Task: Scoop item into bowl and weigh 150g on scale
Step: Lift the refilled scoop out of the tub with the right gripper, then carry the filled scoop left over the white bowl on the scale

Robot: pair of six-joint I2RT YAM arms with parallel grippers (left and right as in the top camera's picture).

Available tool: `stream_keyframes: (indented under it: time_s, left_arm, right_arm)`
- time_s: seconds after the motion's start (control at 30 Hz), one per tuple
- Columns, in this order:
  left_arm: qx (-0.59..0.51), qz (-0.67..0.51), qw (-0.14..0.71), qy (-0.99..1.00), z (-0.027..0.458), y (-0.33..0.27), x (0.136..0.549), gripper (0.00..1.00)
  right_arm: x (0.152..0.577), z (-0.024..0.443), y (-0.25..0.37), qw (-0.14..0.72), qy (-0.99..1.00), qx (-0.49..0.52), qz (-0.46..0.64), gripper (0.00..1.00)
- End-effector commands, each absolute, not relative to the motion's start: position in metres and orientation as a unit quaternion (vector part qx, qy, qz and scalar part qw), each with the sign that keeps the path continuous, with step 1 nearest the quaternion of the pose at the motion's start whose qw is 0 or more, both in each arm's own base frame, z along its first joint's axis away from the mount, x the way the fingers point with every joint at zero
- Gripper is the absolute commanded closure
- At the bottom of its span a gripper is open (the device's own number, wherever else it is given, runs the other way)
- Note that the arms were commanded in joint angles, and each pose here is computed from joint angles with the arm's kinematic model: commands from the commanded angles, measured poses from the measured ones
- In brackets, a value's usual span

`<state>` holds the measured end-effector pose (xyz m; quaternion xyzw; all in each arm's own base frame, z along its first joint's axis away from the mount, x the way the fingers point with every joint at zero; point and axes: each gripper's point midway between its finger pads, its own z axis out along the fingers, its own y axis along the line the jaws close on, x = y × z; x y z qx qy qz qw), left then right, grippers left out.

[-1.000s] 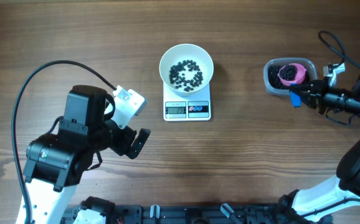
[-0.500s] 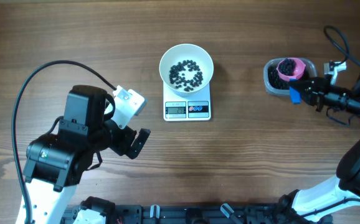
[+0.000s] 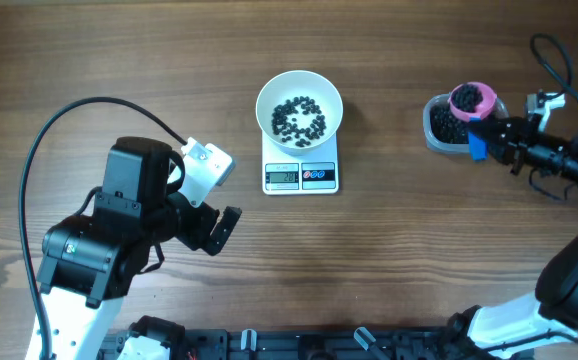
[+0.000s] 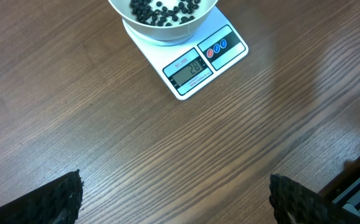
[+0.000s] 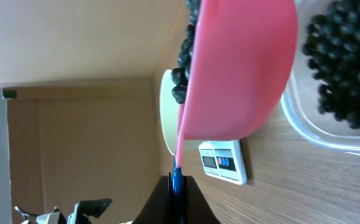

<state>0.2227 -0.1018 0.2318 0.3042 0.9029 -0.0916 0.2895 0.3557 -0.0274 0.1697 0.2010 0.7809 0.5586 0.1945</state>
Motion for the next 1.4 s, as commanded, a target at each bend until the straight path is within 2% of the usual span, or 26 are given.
stream_keyframes:
  time_s: [0.0, 0.4, 0.93, 1.2, 1.37]
  left_arm:
    - [0.313, -0.096, 0.300, 0.896, 0.240, -0.104, 0.225, 0.00]
    - [0.313, -0.096, 0.301, 0.896, 0.240, -0.104, 0.225, 0.00]
    - [0.313, -0.097, 0.300, 0.896, 0.240, -0.104, 0.225, 0.00]
    - [0.313, -0.096, 0.301, 0.896, 0.240, -0.104, 0.225, 0.00]
    - [0.313, -0.096, 0.301, 0.896, 0.240, -0.104, 0.225, 0.00]
  right_arm:
    - [0.355, 0.195, -0.015, 0.203, 0.761, 0.187, 0.587, 0.96]
    - [0.357, 0.205, 0.026, 0.180, 0.770, 0.140, 0.596, 0.96]
    - [0.383, 0.240, 0.116, 0.222, 0.779, -0.011, 0.586, 0.96]
    - [0.387, 0.221, 0.164, 0.228, 0.817, -0.039, 0.528, 0.95]
    - [0.388, 0.208, 0.183, 0.264, 0.835, -0.098, 0.474, 0.96]
